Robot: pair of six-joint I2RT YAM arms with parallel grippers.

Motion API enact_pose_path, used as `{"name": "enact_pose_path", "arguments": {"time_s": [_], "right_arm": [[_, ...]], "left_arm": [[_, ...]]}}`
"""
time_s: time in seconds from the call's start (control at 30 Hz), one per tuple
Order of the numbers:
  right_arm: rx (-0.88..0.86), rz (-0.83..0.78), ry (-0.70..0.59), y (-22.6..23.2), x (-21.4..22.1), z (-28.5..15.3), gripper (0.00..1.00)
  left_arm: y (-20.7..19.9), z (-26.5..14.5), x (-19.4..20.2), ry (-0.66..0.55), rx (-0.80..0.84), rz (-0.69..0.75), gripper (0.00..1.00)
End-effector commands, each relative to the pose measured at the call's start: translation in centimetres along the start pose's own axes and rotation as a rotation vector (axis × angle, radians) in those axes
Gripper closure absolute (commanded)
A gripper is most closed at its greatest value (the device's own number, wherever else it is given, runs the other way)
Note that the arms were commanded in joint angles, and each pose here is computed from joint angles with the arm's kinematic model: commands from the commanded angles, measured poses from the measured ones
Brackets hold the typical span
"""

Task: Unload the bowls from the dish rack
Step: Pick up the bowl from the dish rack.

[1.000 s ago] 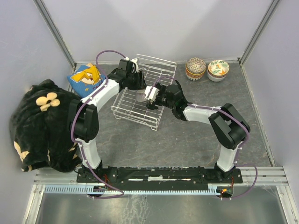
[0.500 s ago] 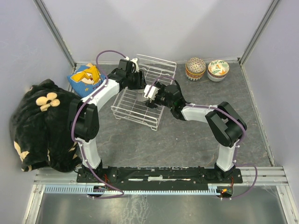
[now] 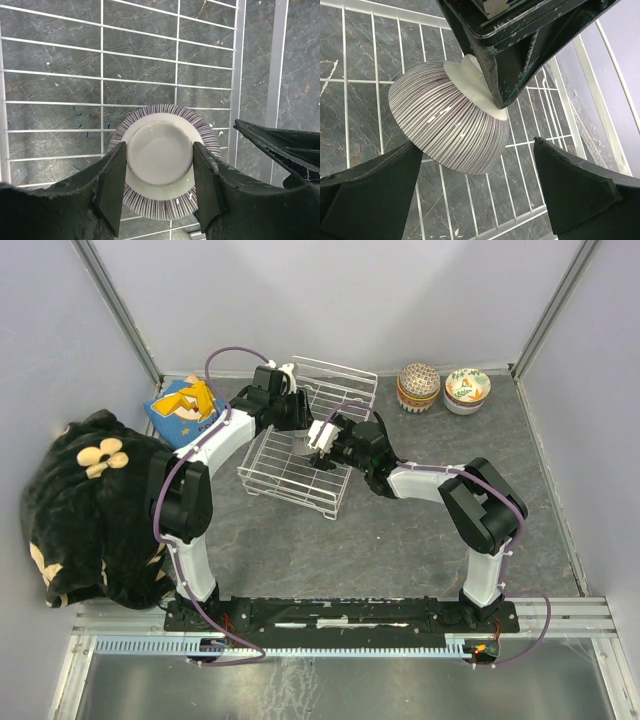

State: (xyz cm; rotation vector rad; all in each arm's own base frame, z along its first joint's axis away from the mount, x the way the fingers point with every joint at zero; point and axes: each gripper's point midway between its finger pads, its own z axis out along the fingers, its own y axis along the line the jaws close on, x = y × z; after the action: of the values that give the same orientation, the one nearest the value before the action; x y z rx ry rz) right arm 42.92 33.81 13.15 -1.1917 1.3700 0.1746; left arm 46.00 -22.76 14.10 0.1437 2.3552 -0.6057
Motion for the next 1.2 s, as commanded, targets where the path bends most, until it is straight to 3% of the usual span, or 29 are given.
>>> {"name": "enact_pose_path", "arguments": {"time_s": [0.0, 1.17], "right_arm": [[0.082, -0.013, -0.107, -2.75, -3.86, 0.49, 0.01], [0.085, -0.010, -0.128, -3.20, -4.48, 1.46, 0.01]], "left_arm": [[-1.31, -0.31, -2.12, -0.045, 0.055, -0.031, 0.74], [-1.00, 0.38, -2.38, -0.041, 0.064, -0.039, 0.65]]}}
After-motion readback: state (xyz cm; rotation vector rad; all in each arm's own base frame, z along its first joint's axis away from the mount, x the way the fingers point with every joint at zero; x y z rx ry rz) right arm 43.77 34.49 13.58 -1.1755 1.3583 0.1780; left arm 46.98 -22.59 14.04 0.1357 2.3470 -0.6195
